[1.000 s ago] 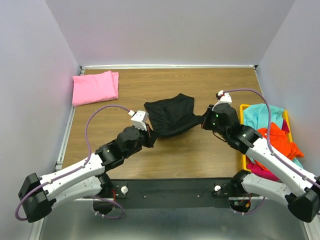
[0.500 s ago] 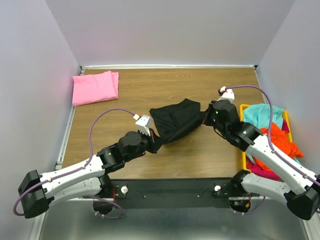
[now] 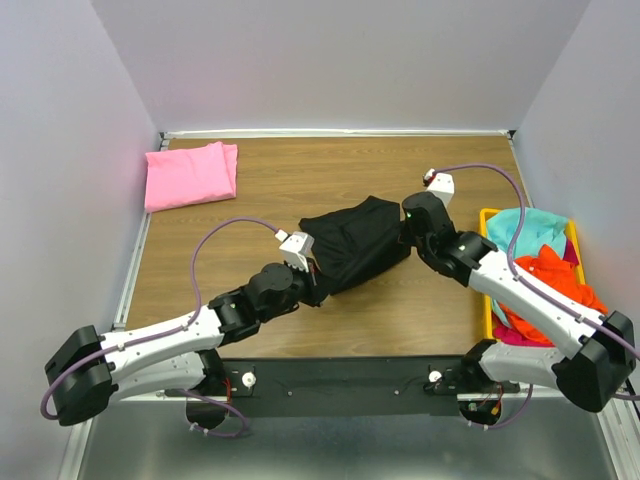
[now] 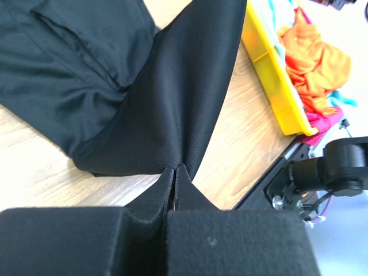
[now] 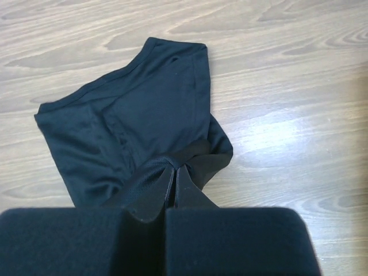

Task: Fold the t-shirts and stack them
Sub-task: Fold the tshirt

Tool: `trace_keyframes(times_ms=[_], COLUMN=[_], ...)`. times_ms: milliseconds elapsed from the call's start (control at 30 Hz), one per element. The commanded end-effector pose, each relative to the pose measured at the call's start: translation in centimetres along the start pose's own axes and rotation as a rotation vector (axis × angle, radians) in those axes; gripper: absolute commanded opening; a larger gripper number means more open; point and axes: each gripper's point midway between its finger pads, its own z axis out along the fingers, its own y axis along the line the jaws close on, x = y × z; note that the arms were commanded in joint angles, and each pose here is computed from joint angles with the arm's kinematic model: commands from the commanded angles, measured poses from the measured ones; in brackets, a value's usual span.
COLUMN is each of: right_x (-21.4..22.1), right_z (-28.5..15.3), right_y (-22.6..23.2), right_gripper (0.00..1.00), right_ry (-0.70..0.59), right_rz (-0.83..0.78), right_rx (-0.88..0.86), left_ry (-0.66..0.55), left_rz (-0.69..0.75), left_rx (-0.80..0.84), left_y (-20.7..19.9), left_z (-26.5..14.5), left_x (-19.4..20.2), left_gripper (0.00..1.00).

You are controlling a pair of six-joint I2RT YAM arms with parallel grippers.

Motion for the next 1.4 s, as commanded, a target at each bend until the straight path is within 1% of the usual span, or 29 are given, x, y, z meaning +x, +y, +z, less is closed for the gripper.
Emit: trace_keyframes(times_ms=[0,267,367,500,667,700,800,1033,1167,1200,1267,1300,1367], right_x=[-3.2,-4.3,-4.3,-4.8,-5.5,-5.6,-6.2,-6.5,-5.8,-5.6,-5.3,-5.2,-5.4], right_z=[-0.1,0.5,1.2,2.3,3.8,4.1,5.3,9.6,12.9,14.1,15.6,17.1,18.4], right_y=[0.0,0.1,-0.1,0.1,1.0,1.0,1.7,2.6,3.1,3.3,3.6,3.9,4.3], right_gripper=[0.01,0.01,0.01,0.01,0.01,0.01,0.01,0.01,0.01,0.01,0.01,0.01,0.01], right_ry=[-0.101,-0.124,-0.13,-0.143,-0.156,-0.157,-0.161,-0.151,-0.127,-0.118,-0.111,-0.108,-0.112], right_rz=[0.033,0.014,0.003,-0.004,-0.011,-0.014,-0.023,-0.035,-0.051,-0.055,-0.062,-0.063,-0.062], right_rx=[0.047,0.085,0.118,0.144,0.153,0.159,0.164,0.207,0.236,0.243,0.25,0.259,0.269], left_ry=[-0.007,-0.069,-0.068,-0.077,-0.108,-0.124,-0.129,-0.122,-0.117,-0.107,-0.124,-0.125,-0.145], left_rz=[0.004,0.018,0.022,0.027,0.024,0.019,0.024,0.038,0.046,0.039,0.027,0.009,-0.006], left_rx=[0.032,-0.004,-0.055,-0.078,-0.113,-0.131,-0.117,-0.173,-0.203,-0.234,-0.244,-0.283,-0.265], left_y=[-0.7,-0.2,1.3,2.3,3.6,4.5,5.1,8.9,11.0,12.3,13.3,15.2,15.7], left_z=[0.4,0.8,1.5,2.3,2.6,2.6,2.8,4.2,5.5,5.9,6.4,6.5,7.4], left_x=[-0.1,-1.7,-1.5,-1.7,-3.0,-3.6,-3.8,-4.6,-5.2,-5.1,-5.9,-6.1,-7.4], left_gripper=[0.0,0.0,0.0,0.0,0.0,0.0,0.0,0.0,0.0,0.0,0.0,0.0,0.01])
